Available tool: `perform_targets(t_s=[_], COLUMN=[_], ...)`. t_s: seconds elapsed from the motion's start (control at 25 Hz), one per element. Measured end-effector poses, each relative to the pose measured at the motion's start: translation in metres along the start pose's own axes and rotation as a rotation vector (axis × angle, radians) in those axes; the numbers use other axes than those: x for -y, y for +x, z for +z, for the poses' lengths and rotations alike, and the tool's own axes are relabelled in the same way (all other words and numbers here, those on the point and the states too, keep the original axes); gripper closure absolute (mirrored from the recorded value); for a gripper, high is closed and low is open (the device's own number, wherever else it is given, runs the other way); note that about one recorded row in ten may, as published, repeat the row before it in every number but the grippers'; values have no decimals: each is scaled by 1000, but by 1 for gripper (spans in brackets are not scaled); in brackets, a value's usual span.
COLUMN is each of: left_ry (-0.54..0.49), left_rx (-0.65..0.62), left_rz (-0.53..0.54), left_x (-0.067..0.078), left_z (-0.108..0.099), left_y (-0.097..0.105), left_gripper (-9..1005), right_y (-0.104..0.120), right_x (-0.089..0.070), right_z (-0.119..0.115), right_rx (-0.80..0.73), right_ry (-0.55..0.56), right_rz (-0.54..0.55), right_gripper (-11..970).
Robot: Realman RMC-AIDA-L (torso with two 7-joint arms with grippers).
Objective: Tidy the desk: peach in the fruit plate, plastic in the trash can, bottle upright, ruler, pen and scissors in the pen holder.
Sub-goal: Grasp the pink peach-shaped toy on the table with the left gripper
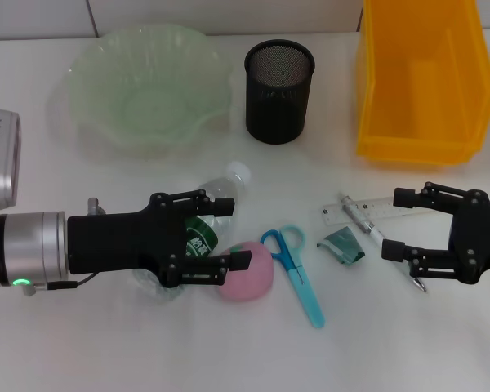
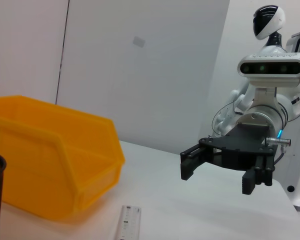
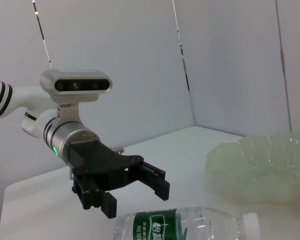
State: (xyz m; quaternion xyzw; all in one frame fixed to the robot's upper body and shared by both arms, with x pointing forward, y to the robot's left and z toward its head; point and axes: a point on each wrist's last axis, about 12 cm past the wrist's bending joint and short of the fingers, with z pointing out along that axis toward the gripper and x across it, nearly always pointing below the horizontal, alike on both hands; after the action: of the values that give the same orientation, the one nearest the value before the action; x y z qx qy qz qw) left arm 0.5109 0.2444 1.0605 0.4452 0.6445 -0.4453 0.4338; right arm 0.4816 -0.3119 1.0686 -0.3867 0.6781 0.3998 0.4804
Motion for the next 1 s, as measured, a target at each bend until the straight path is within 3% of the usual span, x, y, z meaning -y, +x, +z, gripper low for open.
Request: perform_targets(t_s=[0.52, 0.68, 0.84, 1.0], left_ry=[8, 57, 110, 159], left_rx=[6, 27, 13, -99], left_rz=[-1, 0, 13, 58], left_x=[1, 6, 6, -6], left_z=[1, 3, 12, 36], left_y=[-1, -4, -10, -24], left_gripper=[226, 238, 251, 263], right_y=[-1, 1, 3, 7], right_x=[-1, -2, -3, -4], right_z=[-1, -3, -7, -16], right_rx=[1, 0, -3, -12], right_ry=[-8, -3, 9, 37], right_rz=[3, 12, 40, 53], right_gripper=[134, 134, 134, 134])
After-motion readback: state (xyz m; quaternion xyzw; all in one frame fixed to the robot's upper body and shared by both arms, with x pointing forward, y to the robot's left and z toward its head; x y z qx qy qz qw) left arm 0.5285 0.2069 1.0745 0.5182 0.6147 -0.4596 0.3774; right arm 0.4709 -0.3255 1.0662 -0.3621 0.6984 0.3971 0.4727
